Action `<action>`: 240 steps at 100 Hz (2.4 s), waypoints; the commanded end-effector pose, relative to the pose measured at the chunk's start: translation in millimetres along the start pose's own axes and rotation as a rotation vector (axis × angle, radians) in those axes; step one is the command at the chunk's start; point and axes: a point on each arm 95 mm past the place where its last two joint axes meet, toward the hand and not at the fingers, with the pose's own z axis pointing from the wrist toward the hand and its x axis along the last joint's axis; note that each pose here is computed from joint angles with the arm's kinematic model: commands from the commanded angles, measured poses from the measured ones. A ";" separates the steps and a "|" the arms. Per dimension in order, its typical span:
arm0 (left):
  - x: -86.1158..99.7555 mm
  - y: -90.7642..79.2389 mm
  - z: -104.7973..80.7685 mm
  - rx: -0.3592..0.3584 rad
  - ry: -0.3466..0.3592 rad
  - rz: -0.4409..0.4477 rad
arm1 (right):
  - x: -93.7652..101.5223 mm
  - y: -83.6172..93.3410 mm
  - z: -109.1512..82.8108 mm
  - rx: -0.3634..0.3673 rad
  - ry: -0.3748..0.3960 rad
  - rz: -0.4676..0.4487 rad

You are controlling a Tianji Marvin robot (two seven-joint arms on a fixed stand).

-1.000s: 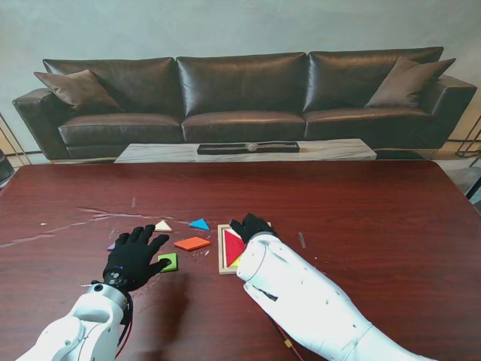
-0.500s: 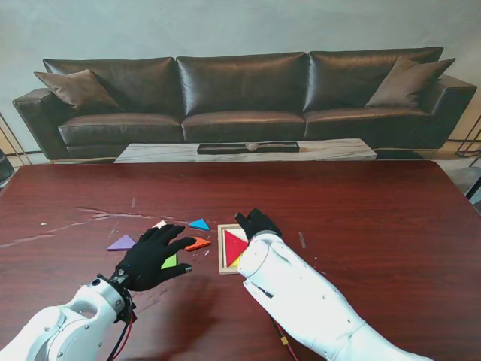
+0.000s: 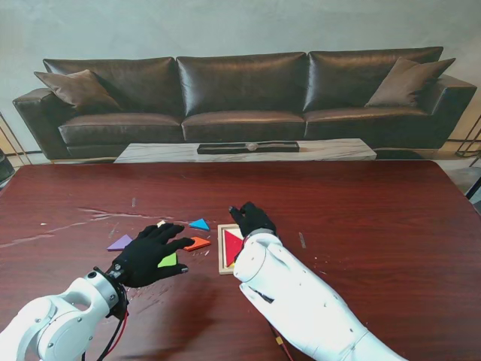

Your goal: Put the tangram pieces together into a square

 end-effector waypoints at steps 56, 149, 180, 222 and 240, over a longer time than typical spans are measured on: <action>1.0 10.0 -4.5 0.002 -0.024 -0.002 | -8.9 -4.2 -4.5 0.182 0.173 -0.210; 1.9 8.0 -5.2 -0.004 -0.008 0.020 | -4.1 -32.2 13.0 0.150 0.219 -0.112; 4.4 5.3 -1.1 -0.022 0.015 0.033 | -2.5 -31.0 17.0 0.132 0.227 -0.130; 8.5 4.6 3.3 -0.033 0.025 0.042 | -13.0 -17.3 24.6 0.067 0.212 -0.115; 9.5 5.3 3.3 -0.040 0.019 0.040 | -20.8 -18.4 31.2 0.077 0.193 -0.136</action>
